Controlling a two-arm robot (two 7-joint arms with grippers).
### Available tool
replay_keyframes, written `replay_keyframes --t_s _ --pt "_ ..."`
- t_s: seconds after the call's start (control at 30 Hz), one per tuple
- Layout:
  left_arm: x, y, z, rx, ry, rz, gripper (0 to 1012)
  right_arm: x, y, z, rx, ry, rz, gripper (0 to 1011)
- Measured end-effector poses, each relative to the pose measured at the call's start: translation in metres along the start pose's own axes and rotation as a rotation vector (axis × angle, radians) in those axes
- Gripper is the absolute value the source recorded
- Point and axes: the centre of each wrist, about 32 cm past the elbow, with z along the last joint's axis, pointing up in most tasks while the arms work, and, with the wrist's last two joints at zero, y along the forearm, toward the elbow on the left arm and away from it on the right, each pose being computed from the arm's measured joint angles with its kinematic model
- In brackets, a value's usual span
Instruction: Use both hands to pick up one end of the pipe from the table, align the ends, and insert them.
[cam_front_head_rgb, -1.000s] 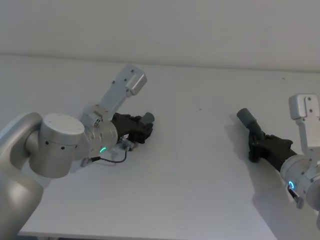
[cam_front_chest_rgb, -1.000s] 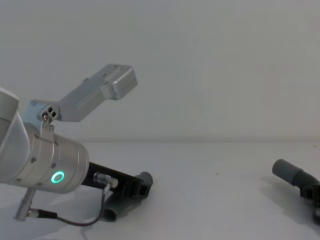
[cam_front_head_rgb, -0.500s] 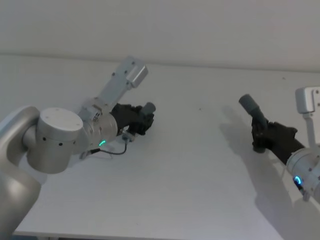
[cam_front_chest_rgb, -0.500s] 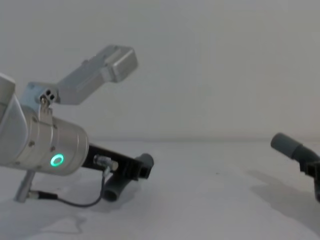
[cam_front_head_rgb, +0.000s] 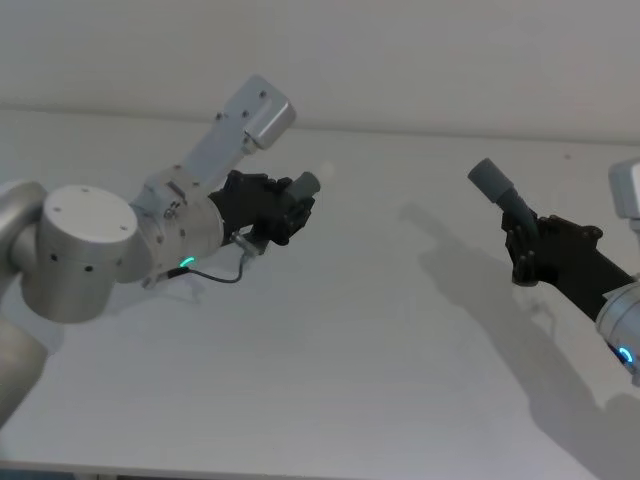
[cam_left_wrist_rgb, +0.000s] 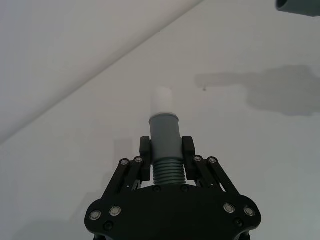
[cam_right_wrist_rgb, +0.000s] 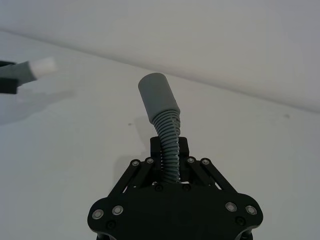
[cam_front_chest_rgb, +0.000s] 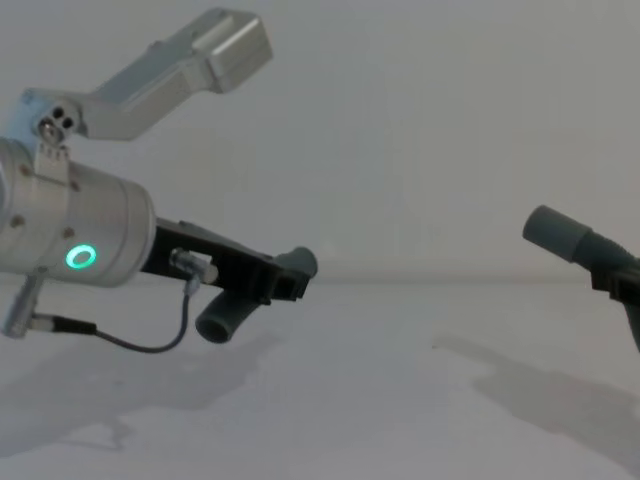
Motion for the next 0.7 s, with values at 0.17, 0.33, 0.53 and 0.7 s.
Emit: replay_keyframes --t_s 0.17,0.33,0.53,0.7 --pt "0.0084 0.0085 0.0034 -0.015 -0.055 -0.041 360 0.007 -0.005 0.002 0.022 -0.031 0.061 177" --pt "0.0204 0.0203 0.0077 -0.025 -0.127 -0.088 360 0.016 -0.01 0.003 0.043 -0.064 0.141 177" --pt "0.0332 0.0343 0.012 -0.03 -0.199 -0.124 360 0.027 -0.015 0.005 0.06 -0.1 0.232 176" --pt "0.0413 0.0424 0.0149 -0.034 -0.241 -0.151 360 0.035 -0.018 0.007 0.068 -0.122 0.303 176"
